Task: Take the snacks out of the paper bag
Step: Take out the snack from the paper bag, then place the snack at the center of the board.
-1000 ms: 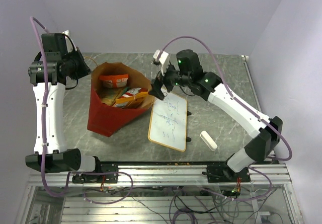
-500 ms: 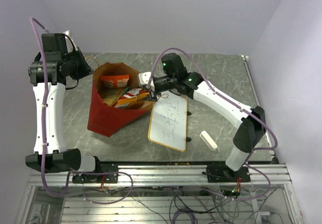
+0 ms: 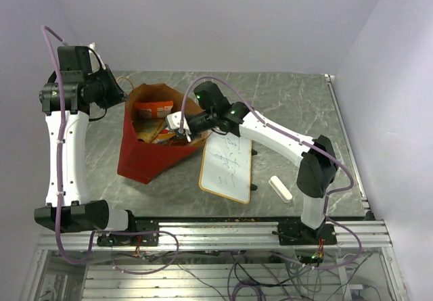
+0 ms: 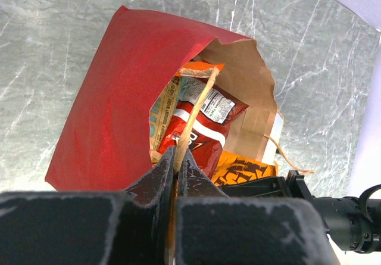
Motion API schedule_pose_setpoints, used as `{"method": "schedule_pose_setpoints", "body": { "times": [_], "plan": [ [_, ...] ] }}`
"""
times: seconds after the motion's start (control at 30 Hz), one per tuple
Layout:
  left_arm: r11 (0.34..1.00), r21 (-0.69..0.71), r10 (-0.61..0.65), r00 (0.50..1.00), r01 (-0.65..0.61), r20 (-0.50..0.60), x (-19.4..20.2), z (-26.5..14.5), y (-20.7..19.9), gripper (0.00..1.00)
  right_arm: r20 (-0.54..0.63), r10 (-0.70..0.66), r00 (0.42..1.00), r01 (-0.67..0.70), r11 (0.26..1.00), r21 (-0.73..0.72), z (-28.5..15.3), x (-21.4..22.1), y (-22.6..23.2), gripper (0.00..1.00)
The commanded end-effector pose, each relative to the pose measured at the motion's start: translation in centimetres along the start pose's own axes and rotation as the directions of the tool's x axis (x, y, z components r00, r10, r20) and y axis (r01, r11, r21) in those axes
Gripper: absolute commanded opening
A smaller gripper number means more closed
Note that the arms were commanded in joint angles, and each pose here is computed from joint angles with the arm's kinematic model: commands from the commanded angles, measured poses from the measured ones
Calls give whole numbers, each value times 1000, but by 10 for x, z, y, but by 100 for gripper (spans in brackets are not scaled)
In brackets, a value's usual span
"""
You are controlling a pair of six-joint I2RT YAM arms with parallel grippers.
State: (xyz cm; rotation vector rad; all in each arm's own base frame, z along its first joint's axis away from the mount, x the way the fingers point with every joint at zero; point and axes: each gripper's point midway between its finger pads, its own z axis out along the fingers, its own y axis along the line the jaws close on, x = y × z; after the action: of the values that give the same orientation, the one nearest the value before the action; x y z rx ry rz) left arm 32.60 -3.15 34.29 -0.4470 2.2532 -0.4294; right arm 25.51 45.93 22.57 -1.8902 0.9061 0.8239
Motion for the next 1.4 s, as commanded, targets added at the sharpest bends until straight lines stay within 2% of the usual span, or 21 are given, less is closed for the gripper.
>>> {"method": "schedule_pose_setpoints", "body": {
  "times": [0.0,0.17,0.43,0.73,0.93,1.07,1.2,1.37],
  "plan": [
    [999,48,1,999,-3,35,-4,-10,-10,7,-13,-72,997,73,991,112,-13,-21,-34,0],
    [1000,29,-3,999,2,44,-5,-10,-7,7,27,-88,996,79,966,245,-33,-55,-60,0],
    [1000,6,-9,998,9,55,-6,-11,-4,7,119,-109,987,43,888,459,-75,-110,-96,0],
    [999,-50,-8,998,11,60,-10,-11,6,7,112,-183,977,80,795,601,-129,-155,-107,0],
    [999,-45,-19,999,22,51,-8,-7,5,7,106,-195,975,53,669,741,-190,-174,-116,0],
    [997,-80,2,998,3,65,-14,-9,10,7,62,-162,985,38,548,836,-237,-168,-128,0],
    [997,-71,0,998,5,65,-15,-8,9,7,15,-72,997,15,399,917,-292,-137,-142,0],
    [998,-70,1,998,3,56,-15,-5,8,7,-14,121,993,-15,241,970,-351,-68,-154,0]
  ]
}}
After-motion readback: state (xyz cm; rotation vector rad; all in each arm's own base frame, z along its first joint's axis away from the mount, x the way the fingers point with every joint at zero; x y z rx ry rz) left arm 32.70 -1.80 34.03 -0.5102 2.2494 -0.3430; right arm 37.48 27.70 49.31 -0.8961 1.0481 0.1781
